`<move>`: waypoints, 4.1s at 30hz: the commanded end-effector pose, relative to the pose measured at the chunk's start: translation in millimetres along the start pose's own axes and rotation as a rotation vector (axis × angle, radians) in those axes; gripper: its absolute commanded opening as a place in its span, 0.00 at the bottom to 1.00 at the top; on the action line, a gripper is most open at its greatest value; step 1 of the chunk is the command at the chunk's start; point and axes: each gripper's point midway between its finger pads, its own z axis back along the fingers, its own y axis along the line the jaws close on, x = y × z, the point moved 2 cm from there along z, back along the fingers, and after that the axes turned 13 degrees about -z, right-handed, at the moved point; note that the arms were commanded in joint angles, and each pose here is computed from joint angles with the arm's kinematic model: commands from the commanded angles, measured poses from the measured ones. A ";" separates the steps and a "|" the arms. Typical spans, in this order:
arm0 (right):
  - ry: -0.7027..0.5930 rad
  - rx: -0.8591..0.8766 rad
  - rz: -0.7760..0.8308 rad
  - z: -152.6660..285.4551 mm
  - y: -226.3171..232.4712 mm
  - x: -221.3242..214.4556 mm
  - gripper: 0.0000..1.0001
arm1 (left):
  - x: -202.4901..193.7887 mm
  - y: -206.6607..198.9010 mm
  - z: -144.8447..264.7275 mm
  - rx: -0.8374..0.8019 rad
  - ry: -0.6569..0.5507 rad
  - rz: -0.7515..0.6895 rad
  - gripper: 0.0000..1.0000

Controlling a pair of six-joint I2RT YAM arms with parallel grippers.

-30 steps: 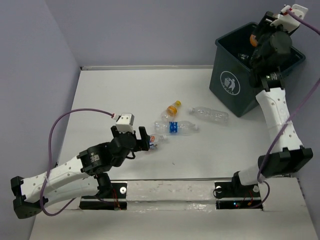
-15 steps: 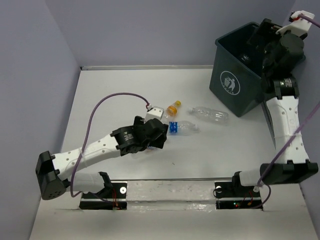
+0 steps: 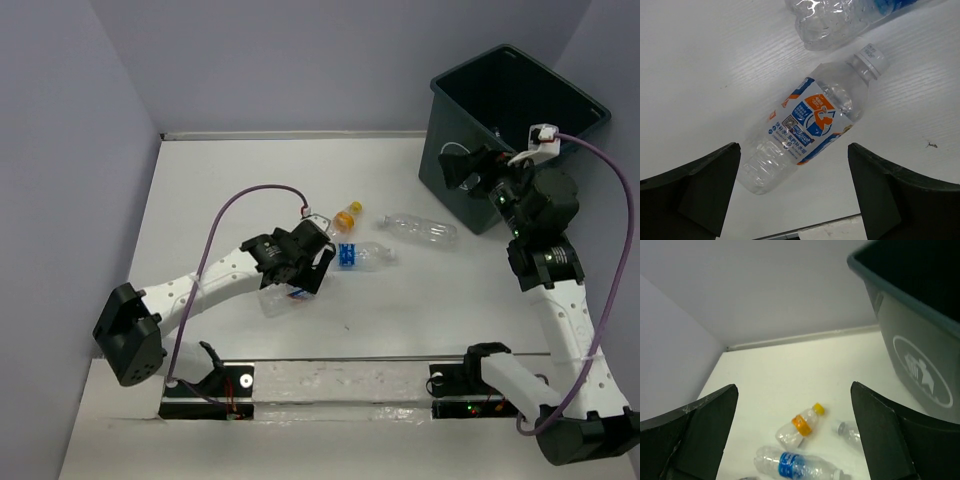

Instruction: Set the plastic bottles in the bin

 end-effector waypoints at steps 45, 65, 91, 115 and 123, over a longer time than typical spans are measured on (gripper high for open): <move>0.319 0.290 -0.179 95.9 26.6 -95.3 1.00 | 19.4 -64.7 41.6 -0.332 -0.179 0.142 0.37; 0.677 0.443 -0.329 85.9 31.0 -207.1 1.00 | 123.7 -123.2 87.6 -0.559 -0.690 0.073 0.37; -0.013 0.136 0.064 -31.2 74.1 -15.4 0.30 | 83.1 -75.1 75.0 -0.334 -0.643 0.292 0.99; -0.220 -0.281 0.271 -127.2 -42.1 119.8 1.00 | 69.1 67.3 211.6 -0.059 -1.037 0.436 0.99; 0.237 -0.025 0.109 -120.0 44.5 -110.5 1.00 | 68.5 65.5 200.8 -0.020 -1.005 0.399 0.99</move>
